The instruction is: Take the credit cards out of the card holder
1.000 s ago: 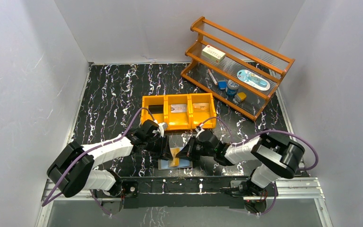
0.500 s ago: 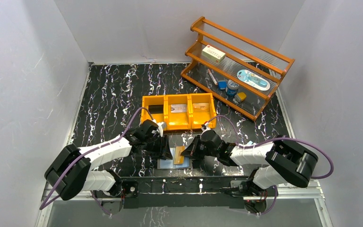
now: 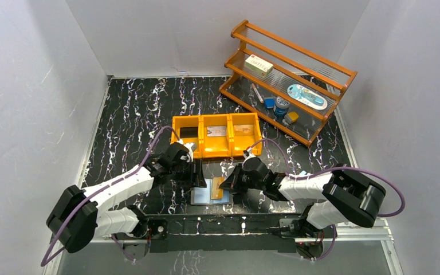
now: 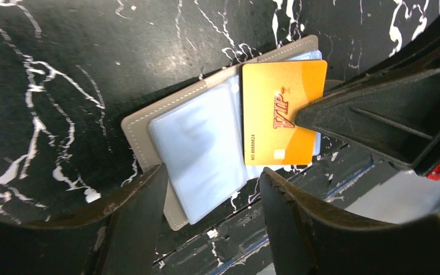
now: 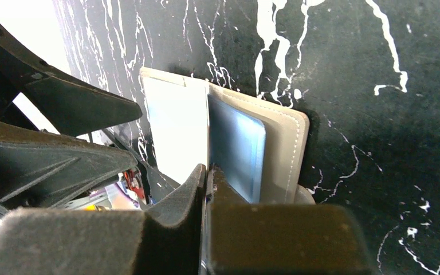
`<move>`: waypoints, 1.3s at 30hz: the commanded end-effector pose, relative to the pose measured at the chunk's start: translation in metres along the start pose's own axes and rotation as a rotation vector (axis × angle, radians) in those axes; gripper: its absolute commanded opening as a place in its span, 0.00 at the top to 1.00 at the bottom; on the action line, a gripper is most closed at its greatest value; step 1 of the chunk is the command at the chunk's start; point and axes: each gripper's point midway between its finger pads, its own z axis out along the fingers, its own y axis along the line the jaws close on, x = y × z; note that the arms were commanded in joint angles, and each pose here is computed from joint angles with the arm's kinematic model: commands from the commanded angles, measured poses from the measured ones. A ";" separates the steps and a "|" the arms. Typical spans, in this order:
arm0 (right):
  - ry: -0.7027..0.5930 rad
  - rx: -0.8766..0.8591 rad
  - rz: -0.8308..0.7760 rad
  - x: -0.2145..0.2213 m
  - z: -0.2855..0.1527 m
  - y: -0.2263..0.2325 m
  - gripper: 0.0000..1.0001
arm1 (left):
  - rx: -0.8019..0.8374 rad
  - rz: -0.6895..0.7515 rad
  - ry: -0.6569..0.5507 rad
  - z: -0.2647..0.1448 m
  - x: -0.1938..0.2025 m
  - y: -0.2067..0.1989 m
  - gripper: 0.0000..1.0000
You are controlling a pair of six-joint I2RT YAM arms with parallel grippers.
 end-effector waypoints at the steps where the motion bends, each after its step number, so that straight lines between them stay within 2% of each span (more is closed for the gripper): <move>1: -0.050 -0.017 -0.053 -0.014 -0.001 0.017 1.00 | -0.079 0.020 -0.076 -0.017 -0.017 0.005 0.39; 11: -0.130 -0.054 -0.161 -0.033 -0.017 0.039 1.00 | -0.237 0.063 -0.175 -0.046 -0.041 0.022 0.32; 17: -0.222 -0.031 -0.265 -0.054 -0.033 0.048 1.00 | -0.364 0.146 -0.221 -0.062 -0.055 0.040 0.28; 21: -0.330 0.016 -0.387 -0.077 -0.052 0.050 1.00 | -0.440 0.227 -0.214 -0.067 -0.063 0.052 0.18; 23: -0.401 0.056 -0.461 -0.093 -0.064 0.051 1.00 | -0.454 0.216 -0.215 -0.066 -0.067 0.058 0.12; 26: -0.521 0.156 -0.583 -0.123 -0.088 0.056 1.00 | -0.391 0.142 -0.231 -0.065 -0.074 0.062 0.07; 30: -0.648 0.313 -0.725 -0.164 -0.118 0.061 1.00 | -0.360 0.070 -0.315 -0.077 -0.089 0.065 0.02; 39: -0.657 0.388 -0.876 -0.211 -0.128 0.068 1.00 | -0.468 0.040 -0.481 -0.110 -0.102 0.081 0.02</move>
